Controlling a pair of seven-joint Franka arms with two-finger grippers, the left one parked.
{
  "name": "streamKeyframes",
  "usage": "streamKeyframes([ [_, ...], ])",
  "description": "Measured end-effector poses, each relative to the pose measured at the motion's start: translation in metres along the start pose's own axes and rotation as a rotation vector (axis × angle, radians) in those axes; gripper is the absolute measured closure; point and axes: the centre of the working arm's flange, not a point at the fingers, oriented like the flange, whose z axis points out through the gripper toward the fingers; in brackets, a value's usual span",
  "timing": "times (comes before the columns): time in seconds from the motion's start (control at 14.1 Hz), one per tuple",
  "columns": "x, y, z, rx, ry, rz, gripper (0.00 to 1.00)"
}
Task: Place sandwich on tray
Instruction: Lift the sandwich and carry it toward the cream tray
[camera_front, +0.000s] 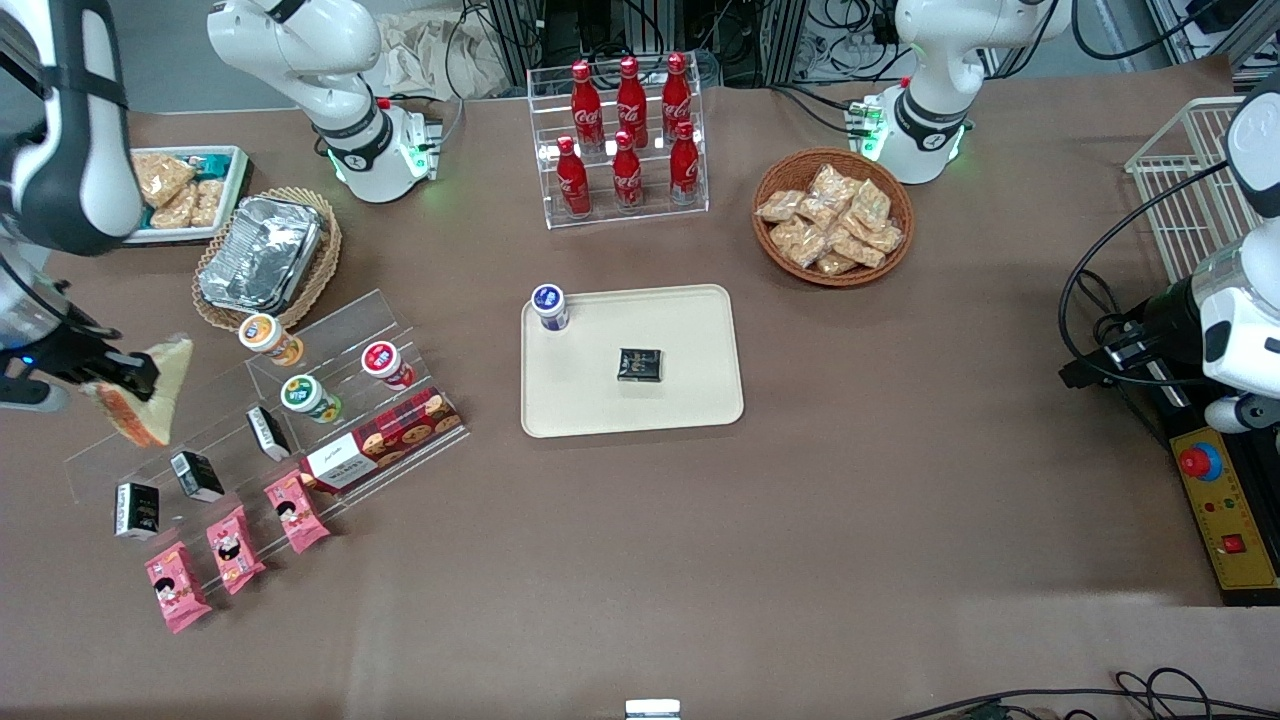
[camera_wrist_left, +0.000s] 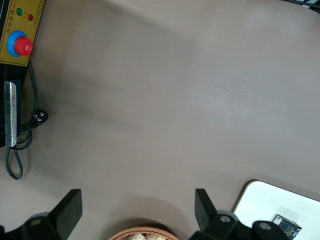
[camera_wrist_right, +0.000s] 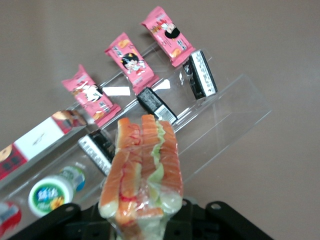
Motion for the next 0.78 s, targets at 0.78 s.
streamKeyframes([
  [0.78,0.012,-0.168,-0.056,0.024,-0.010,-0.602,0.81],
])
